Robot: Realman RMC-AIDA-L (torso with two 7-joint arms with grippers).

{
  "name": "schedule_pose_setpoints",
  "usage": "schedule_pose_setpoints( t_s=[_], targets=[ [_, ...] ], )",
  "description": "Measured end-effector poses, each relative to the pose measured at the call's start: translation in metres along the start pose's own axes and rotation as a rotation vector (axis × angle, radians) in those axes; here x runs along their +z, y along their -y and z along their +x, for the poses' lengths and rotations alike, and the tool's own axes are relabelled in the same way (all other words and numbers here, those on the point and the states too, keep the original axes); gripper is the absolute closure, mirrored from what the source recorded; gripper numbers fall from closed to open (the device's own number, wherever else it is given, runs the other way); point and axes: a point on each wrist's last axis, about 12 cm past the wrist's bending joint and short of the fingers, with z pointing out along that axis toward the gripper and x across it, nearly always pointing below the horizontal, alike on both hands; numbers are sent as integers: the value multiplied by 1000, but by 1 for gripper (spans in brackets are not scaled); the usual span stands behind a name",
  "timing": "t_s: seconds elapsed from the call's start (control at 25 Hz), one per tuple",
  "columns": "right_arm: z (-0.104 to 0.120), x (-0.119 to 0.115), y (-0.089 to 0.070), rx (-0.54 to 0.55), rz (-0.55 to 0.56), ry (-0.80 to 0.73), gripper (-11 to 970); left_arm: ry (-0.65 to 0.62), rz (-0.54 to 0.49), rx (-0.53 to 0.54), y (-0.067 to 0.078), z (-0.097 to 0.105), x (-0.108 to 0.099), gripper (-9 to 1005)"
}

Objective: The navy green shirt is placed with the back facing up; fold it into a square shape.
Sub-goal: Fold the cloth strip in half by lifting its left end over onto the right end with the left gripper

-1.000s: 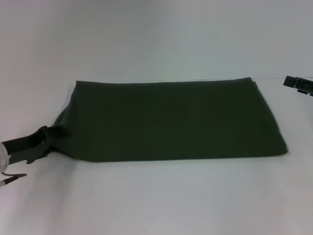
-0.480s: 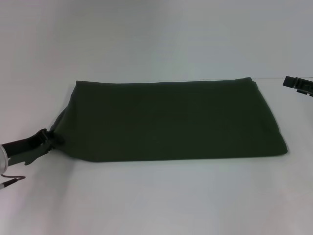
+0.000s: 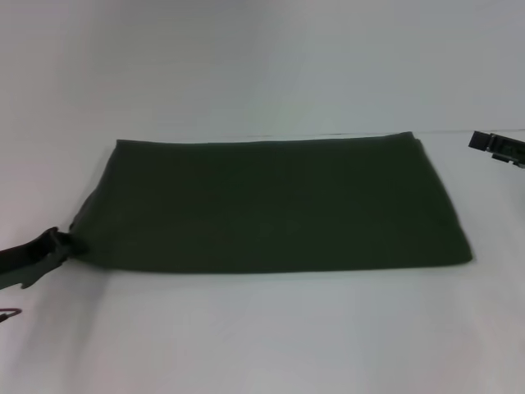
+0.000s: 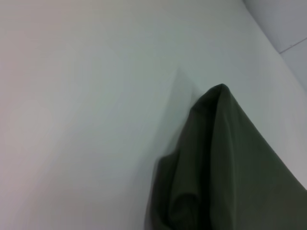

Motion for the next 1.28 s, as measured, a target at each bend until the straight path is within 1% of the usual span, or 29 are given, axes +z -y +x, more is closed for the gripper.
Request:
schedule_pose_setpoints(
  t_s=[0.16, 0.36, 0.56, 0.76, 0.88, 0.92, 1.0, 1.08, 1.16, 1.2, 1.24, 1.28],
  targets=[
    [3, 5, -3, 15, -15, 12, 184, 46, -21, -5, -14, -5, -17, 955],
    [4, 15, -7, 23, -20, 15, 184, 104, -76, -13, -35, -10, -44, 956],
    [3, 25, -12, 23, -21, 19, 184, 178, -126, -41, -58, -15, -77, 956],
    [4, 31, -14, 23, -24, 11, 185, 213, -191, -49, -74, -19, -100, 956],
    [5, 32, -15, 16, -24, 9, 185, 220, -199, -46, -76, -21, -106, 956],
    [5, 32, -15, 14, -25, 8, 185, 218, -191, -43, -74, -22, -106, 956],
    [5, 32, -15, 9, -25, 8, 186, 204, -136, -36, -65, -25, -103, 956],
    [7, 30, -13, 5, -23, 7, 186, 185, -14, -20, -45, -29, -94, 957],
    [9, 26, -11, 0, -18, 7, 186, 165, 150, 9, -17, -29, -79, 957],
    [10, 23, -9, 0, -16, 7, 186, 148, 235, 31, 1, -28, -69, 957],
    [11, 20, -7, -1, -14, 7, 186, 125, 312, 51, 19, -26, -56, 957],
    [12, 16, -5, -2, -12, 8, 187, 89, 380, 81, 43, -23, -39, 957]
  ],
)
